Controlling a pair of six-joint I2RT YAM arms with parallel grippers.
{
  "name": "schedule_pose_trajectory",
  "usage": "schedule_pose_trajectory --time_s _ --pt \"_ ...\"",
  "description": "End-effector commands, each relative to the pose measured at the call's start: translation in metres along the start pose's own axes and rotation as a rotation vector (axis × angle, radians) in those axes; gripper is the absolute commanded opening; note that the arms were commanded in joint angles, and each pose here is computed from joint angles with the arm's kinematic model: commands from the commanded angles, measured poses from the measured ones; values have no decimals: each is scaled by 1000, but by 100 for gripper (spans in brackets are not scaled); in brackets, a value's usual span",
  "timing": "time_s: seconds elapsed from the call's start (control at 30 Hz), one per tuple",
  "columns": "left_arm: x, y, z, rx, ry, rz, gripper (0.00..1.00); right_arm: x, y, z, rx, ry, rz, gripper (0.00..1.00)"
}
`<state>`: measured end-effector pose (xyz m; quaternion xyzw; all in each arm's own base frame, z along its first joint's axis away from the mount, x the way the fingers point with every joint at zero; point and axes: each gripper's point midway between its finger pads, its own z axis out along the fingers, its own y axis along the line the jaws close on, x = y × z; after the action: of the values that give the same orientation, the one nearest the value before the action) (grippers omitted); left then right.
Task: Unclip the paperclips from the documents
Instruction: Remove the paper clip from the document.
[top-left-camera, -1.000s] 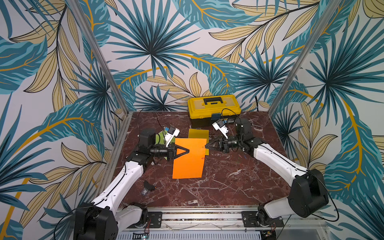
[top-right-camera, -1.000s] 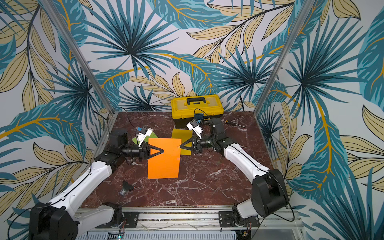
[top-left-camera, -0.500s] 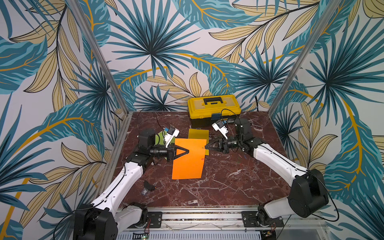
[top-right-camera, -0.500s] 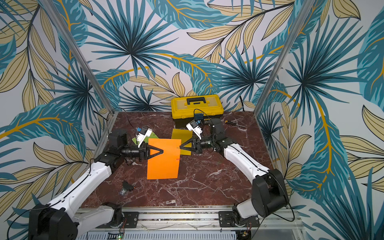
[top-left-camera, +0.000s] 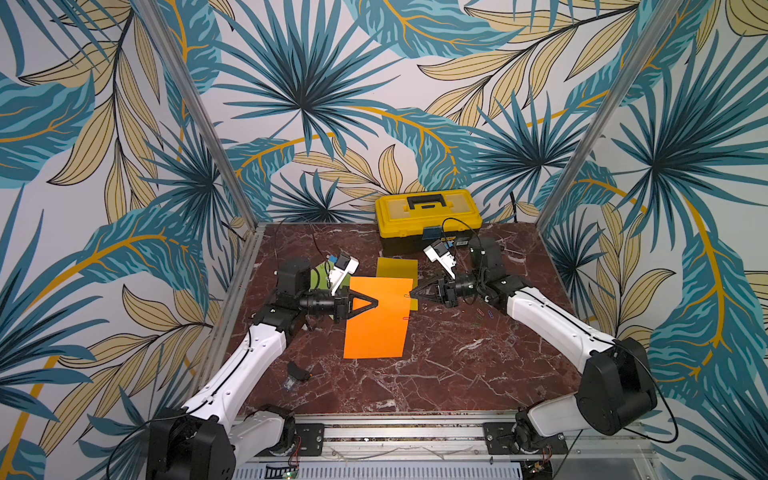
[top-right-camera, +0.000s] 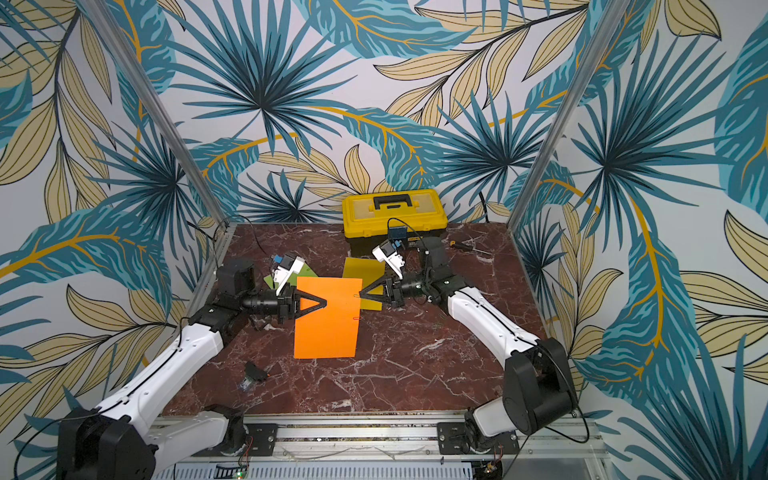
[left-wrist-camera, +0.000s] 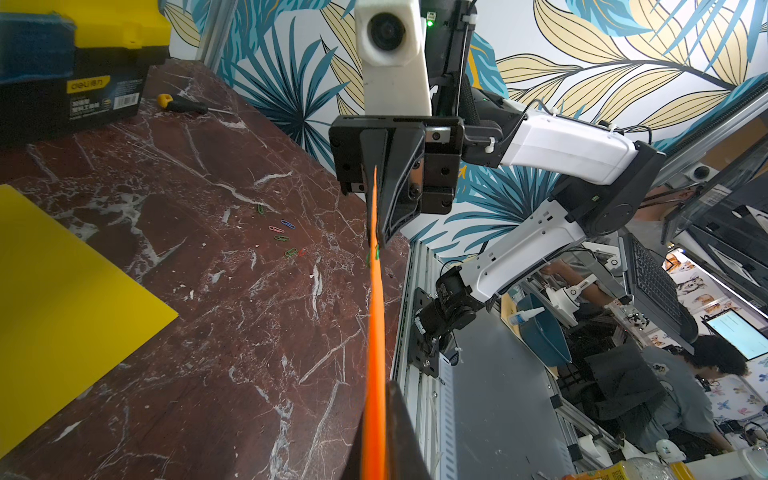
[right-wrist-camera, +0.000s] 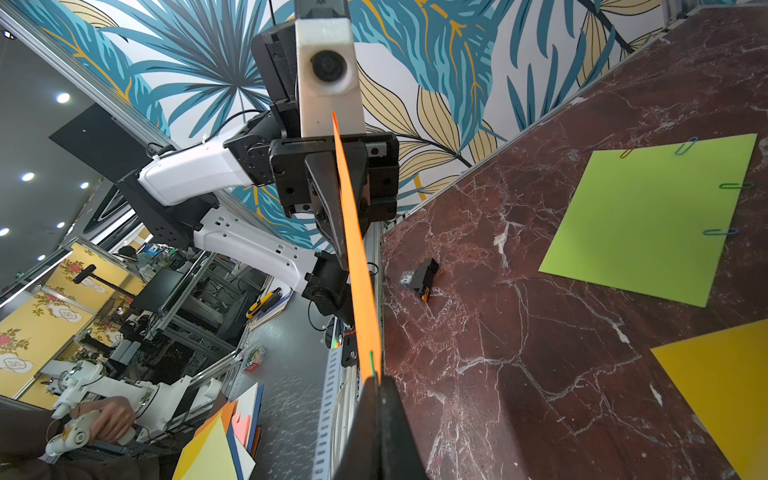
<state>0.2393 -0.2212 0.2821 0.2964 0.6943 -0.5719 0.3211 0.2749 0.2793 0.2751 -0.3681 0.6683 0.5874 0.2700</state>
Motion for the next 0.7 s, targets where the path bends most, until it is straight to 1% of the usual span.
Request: schedule_pose_trajectory --time_s 0.0,0.23,0.67 --pt "-2 -2 -6 -9 -20 24 0 2 3 -4 21 0 -5 2" --pt "-2 -1 -5 -9 -20 24 0 0 3 -6 30 -8 -9 3" --pt "-4 -2 -6 -8 -20 27 0 -1 2 -7 35 -13 -12 3"
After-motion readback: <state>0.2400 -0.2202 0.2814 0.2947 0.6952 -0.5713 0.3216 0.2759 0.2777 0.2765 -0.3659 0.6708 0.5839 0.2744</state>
